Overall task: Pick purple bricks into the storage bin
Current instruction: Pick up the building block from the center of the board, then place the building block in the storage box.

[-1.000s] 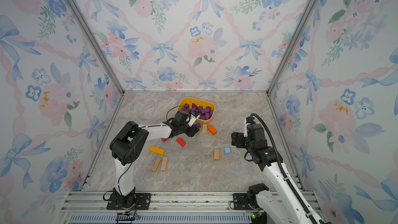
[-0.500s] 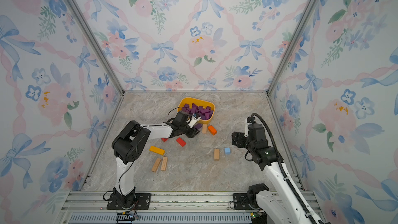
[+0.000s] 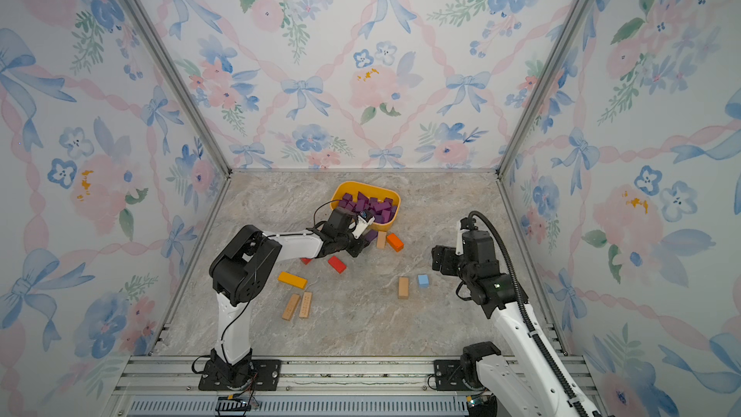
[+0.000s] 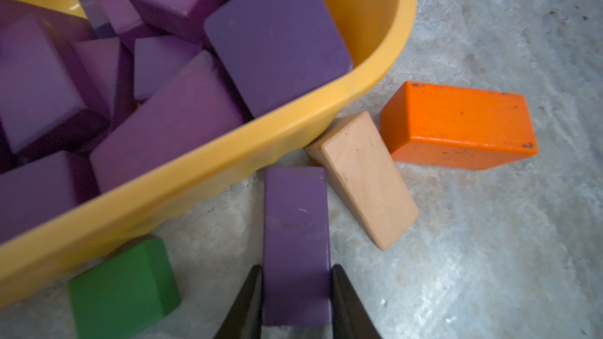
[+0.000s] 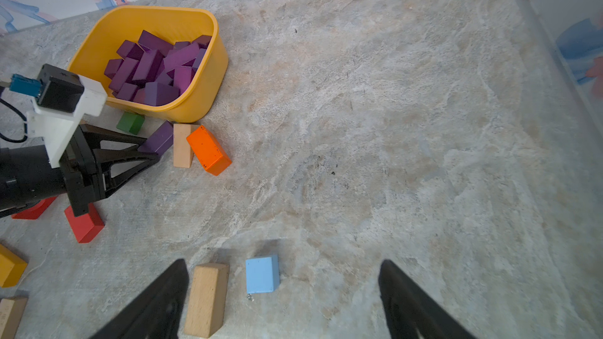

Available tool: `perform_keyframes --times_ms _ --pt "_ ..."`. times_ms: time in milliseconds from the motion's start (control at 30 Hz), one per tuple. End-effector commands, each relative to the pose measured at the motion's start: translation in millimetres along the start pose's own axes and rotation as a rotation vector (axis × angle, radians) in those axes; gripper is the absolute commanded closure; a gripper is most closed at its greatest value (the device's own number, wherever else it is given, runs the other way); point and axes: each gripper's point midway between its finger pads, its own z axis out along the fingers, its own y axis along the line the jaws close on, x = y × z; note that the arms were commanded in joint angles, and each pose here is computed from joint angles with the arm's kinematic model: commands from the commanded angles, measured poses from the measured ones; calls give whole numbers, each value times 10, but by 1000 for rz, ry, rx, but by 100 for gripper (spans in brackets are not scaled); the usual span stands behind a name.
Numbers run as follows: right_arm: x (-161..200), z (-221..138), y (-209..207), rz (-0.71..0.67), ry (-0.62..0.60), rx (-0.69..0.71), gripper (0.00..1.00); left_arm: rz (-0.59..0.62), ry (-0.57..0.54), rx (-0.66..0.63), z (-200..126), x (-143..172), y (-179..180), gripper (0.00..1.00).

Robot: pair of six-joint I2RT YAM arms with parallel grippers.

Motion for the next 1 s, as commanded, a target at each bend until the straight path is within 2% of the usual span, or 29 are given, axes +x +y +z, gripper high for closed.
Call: perform_keyframes --times_ms 0,400,733,967 --pt "109 41 -46 5 39 10 10 0 41 -27 -67 127 -20 73" --pt "59 45 -7 15 21 -11 9 -6 -24 -76 -478 -52 -123 74" --pt "53 73 13 28 26 -22 9 17 -137 -81 -866 -424 -232 75" --pt "62 97 23 33 32 -35 8 23 -176 -103 -856 -666 -139 76"
